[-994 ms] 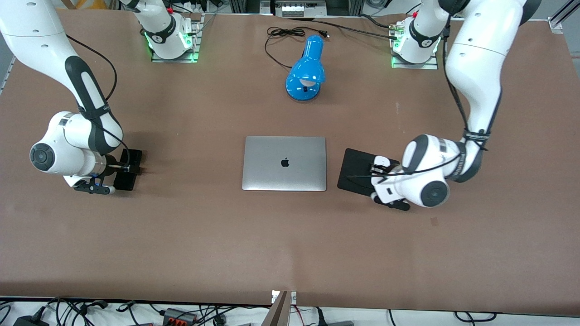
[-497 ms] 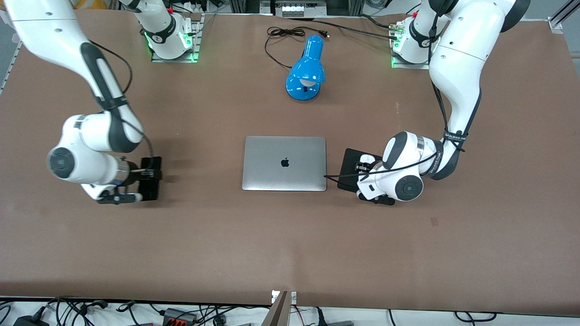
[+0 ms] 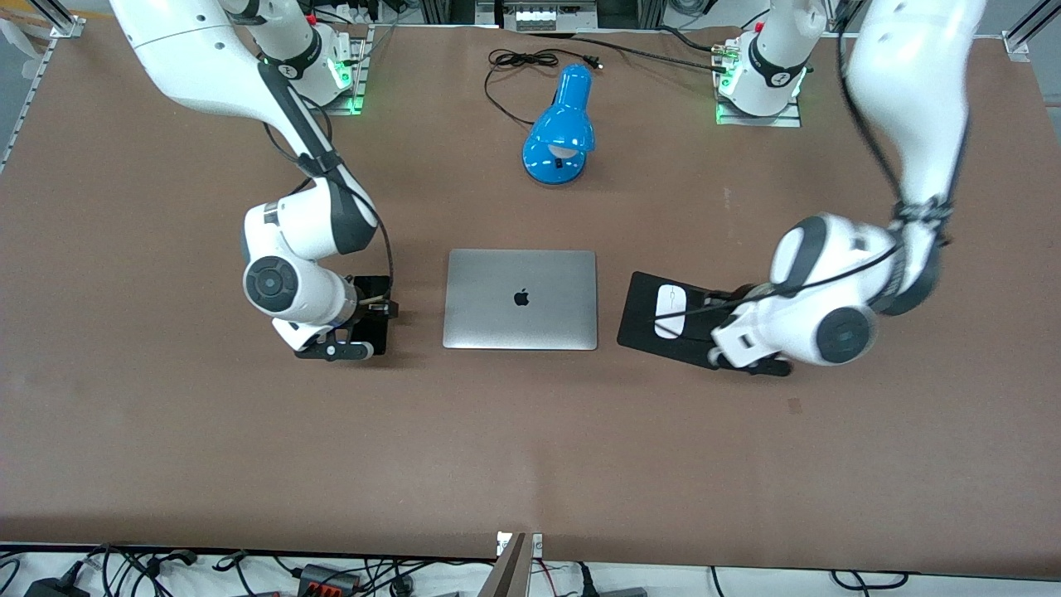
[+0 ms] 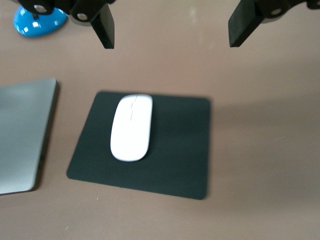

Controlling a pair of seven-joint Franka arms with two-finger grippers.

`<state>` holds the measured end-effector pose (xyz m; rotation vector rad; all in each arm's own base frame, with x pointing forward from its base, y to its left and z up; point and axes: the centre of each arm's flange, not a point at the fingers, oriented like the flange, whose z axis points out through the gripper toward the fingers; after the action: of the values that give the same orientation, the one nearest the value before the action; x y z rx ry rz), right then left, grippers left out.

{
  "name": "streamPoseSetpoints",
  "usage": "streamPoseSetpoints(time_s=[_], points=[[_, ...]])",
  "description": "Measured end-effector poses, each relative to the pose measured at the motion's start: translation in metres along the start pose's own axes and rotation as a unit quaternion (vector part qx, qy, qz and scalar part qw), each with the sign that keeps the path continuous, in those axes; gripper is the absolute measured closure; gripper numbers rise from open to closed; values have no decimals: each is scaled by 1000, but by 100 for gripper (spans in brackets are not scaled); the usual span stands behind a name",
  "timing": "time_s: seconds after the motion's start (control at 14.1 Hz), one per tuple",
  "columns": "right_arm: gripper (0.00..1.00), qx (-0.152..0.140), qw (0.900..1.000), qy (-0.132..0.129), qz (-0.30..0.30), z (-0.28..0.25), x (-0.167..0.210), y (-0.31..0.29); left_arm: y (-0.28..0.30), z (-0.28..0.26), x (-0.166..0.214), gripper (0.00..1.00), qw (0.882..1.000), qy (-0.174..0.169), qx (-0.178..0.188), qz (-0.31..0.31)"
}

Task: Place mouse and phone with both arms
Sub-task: 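Release the mouse on the pad and raise the left gripper away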

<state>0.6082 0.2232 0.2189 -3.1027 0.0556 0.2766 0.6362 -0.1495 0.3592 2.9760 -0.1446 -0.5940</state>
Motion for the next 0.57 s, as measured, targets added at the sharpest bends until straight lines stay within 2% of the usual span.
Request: streamPoseSetpoints(time_s=[0.28,0.57], points=[[20,-1,1000,-10,1,26,-9,-24,-6,-111,-88,0,999,29,15,-12],[20,-6,1000,-21,-6,46,-11,-30,-34,-174,-129,0,998,48,9,-39]])
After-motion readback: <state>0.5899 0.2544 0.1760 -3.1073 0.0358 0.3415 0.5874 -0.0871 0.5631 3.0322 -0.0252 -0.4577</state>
